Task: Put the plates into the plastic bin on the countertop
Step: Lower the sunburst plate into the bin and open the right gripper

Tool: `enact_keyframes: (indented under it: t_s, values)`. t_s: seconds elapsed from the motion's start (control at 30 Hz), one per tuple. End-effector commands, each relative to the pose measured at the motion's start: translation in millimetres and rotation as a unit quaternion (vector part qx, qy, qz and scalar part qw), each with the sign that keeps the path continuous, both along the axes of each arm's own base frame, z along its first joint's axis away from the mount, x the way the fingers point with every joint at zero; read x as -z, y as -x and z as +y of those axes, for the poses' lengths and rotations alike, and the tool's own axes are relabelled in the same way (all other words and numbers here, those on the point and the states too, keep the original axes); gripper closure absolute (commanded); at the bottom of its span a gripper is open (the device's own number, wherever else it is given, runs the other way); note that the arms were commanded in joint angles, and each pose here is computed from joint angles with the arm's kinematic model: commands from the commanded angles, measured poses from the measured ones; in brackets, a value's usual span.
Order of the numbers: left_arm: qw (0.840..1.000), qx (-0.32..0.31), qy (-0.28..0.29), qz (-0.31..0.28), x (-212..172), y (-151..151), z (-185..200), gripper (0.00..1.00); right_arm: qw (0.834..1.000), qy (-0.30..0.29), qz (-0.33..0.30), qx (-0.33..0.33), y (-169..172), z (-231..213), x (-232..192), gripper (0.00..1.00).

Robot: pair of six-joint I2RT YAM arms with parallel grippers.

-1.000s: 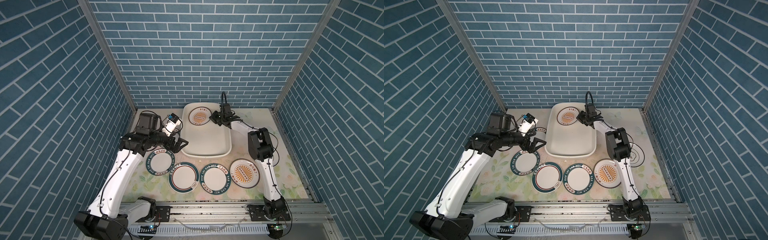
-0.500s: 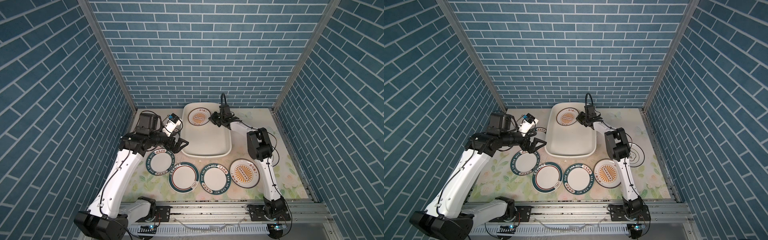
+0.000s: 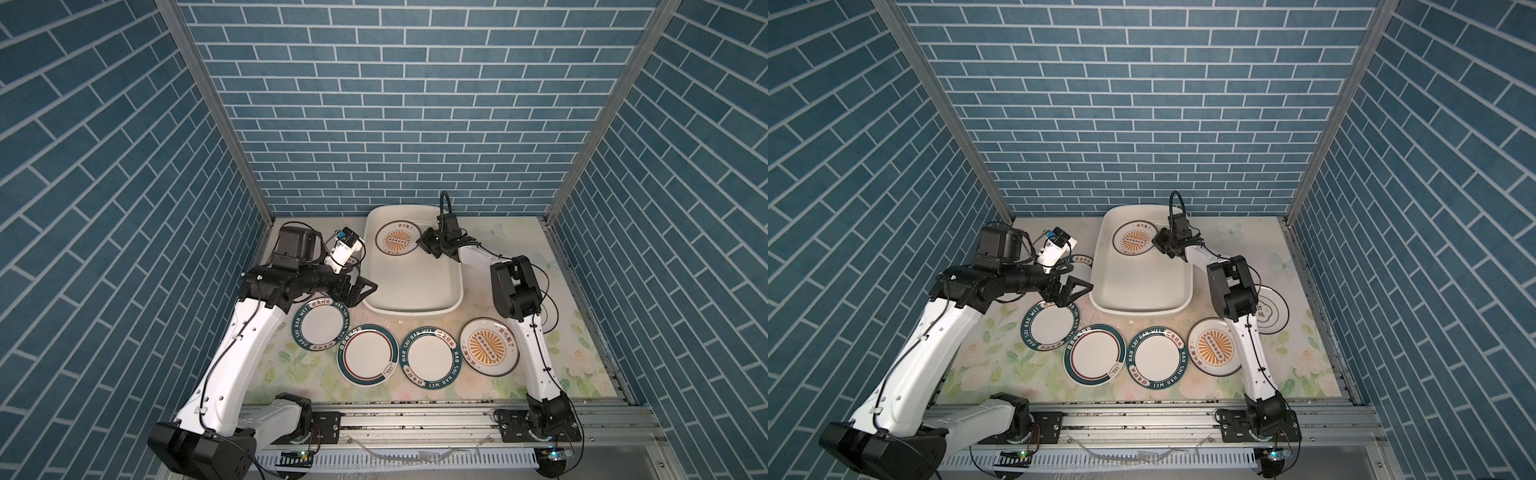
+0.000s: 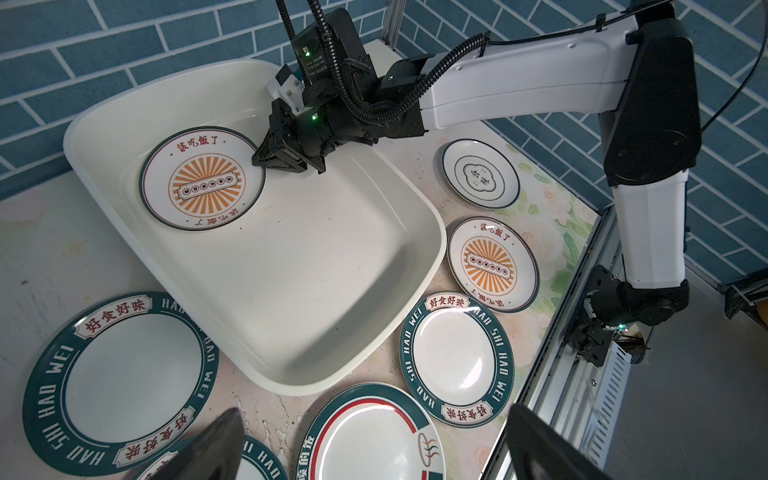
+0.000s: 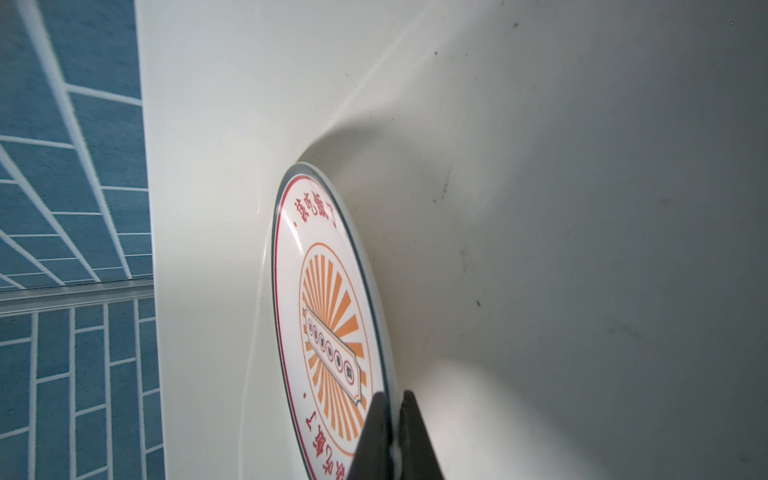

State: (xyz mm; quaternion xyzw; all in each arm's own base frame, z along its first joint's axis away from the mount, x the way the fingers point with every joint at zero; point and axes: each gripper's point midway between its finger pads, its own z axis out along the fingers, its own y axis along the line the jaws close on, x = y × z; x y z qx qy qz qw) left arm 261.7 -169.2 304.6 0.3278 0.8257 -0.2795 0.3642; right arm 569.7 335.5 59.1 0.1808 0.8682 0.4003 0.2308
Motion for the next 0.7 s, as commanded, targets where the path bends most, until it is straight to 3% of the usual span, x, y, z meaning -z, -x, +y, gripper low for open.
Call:
enact_keyframes:
  t_s: [0.0, 0.23, 0.67]
  values:
    - [1.000, 0.012, 0.002, 0.006, -0.4, 6.4, -2.4, 0.00, 1.000, -0.017, 0.008, 0.003, 2.2, 5.5, 3.1, 0.93]
    - [1.000, 0.015, 0.004, 0.010, 1.6, 8.9, -3.0, 0.00, 1.000, -0.018, 0.015, 0.010, 2.2, 3.6, 11.2, 0.87]
    - [1.000, 0.016, 0.005, 0.016, 4.1, 8.0, -3.9, 0.00, 0.999, 0.004, 0.026, 0.020, 4.9, -5.7, 15.0, 0.64]
